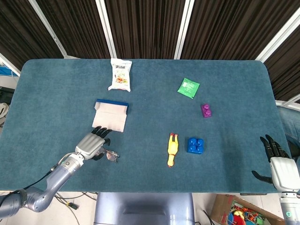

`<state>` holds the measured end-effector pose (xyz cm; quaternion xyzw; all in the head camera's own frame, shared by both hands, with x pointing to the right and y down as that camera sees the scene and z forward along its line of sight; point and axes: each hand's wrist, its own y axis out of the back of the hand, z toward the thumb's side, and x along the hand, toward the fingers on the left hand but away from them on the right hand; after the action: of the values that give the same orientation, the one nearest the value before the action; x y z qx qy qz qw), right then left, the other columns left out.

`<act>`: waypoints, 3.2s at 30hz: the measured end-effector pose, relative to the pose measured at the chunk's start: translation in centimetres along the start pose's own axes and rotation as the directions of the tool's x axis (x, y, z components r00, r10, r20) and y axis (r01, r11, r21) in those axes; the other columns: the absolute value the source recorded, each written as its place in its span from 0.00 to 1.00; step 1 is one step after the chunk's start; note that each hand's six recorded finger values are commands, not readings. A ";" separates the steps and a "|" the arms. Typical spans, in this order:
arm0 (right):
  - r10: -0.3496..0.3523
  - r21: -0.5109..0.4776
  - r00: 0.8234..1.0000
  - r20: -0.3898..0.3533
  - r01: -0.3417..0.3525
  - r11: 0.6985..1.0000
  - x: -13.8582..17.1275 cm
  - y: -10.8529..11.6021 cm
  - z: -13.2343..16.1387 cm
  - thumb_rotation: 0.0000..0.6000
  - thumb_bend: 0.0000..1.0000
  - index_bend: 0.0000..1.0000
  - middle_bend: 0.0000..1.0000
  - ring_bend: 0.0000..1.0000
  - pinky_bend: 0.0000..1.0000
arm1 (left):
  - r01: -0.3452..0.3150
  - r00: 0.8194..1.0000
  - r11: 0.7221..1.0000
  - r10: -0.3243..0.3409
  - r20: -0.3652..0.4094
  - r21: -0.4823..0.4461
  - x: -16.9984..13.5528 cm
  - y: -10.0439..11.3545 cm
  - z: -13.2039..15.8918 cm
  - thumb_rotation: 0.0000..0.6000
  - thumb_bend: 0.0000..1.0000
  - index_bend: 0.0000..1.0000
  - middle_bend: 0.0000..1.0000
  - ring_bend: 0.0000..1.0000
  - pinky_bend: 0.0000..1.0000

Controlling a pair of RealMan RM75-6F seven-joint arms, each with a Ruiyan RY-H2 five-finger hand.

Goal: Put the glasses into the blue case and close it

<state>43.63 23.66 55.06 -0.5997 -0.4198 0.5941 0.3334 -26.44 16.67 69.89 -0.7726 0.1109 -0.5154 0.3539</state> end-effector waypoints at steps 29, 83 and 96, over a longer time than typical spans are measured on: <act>-0.006 0.009 1.000 0.006 0.006 1.000 -0.1 0.0 -0.2 1.00 0.17 0.00 0.00 0.12 0.27 | 0.005 1.000 1.000 -0.005 0.003 0.016 2.1 -1.2 0.6 1.00 0.34 0.52 0.09 0.00 0.00; 0.005 -0.017 1.000 0.025 -0.005 1.000 0.0 0.0 -0.3 1.00 0.17 0.00 0.00 0.12 0.27 | -0.092 0.972 0.995 0.081 -0.222 -0.037 7.5 5.6 -4.3 1.00 0.49 0.58 0.13 0.00 0.00; 0.023 -0.040 0.999 0.027 -0.022 0.999 0.2 -0.2 -0.3 1.00 0.17 0.00 0.00 0.12 0.27 | -0.108 0.958 0.994 0.096 -0.271 -0.032 11.2 6.2 -3.9 1.00 0.49 0.58 0.13 0.00 0.00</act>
<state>43.89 23.98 55.12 -0.6027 -0.4294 0.5974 0.3092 -23.65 4.52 74.69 -0.6967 0.2098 -0.5939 0.3434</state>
